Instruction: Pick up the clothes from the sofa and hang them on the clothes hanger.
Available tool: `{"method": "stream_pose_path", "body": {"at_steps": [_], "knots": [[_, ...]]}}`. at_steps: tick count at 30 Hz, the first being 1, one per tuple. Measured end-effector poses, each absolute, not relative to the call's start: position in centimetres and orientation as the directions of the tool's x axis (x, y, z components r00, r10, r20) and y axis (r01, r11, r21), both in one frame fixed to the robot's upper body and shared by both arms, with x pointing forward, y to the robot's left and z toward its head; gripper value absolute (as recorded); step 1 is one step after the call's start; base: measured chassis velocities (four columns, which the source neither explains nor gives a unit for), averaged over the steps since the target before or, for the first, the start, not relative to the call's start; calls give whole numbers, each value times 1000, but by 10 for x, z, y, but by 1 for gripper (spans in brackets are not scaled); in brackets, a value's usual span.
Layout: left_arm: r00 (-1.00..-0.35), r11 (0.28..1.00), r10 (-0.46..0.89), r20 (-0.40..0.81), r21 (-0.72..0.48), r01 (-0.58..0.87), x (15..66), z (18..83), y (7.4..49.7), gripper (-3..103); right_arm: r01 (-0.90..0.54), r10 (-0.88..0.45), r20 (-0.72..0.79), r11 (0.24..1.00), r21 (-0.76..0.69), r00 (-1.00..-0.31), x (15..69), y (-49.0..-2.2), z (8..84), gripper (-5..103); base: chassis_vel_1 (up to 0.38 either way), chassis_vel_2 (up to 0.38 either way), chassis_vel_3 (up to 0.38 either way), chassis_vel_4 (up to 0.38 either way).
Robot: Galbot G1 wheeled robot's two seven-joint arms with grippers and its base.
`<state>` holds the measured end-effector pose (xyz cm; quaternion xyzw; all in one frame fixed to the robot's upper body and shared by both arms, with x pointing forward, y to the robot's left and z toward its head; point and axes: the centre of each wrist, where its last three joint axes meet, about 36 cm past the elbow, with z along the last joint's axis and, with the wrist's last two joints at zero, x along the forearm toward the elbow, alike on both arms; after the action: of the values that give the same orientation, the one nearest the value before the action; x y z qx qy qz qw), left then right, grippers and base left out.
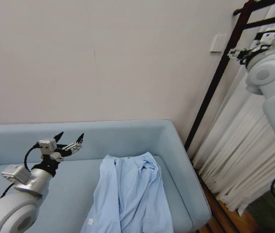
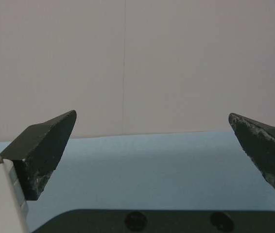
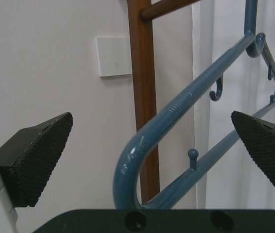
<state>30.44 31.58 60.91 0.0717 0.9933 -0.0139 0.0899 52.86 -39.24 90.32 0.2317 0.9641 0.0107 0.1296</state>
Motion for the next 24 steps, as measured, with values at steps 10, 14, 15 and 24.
{"method": "stream_pose_path", "body": {"at_steps": [10, 14, 15, 24], "knots": [[-972, 989, 141, -185, -13, 146, 305, 607, 314, 100, 453, 458, -237, 888, 79, -857, 531, -398, 897, 84, 0, 0, 0, 0], [-971, 989, 141, -192, -11, 146, 305, 607, 314, 100, 459, 463, -244, 885, 76, -852, 531, -401, 893, 68, 0, 0, 0, 0], [-971, 990, 140, -195, -8, 144, 306, 607, 314, 100, 460, 464, -244, 885, 75, -852, 531, -402, 892, 62, 0, 0, 0, 0], [-970, 989, 142, -197, -3, 146, 306, 606, 314, 100, 462, 461, -257, 885, 60, -849, 518, -408, 886, 30, 0, 0, 0, 0]]}}
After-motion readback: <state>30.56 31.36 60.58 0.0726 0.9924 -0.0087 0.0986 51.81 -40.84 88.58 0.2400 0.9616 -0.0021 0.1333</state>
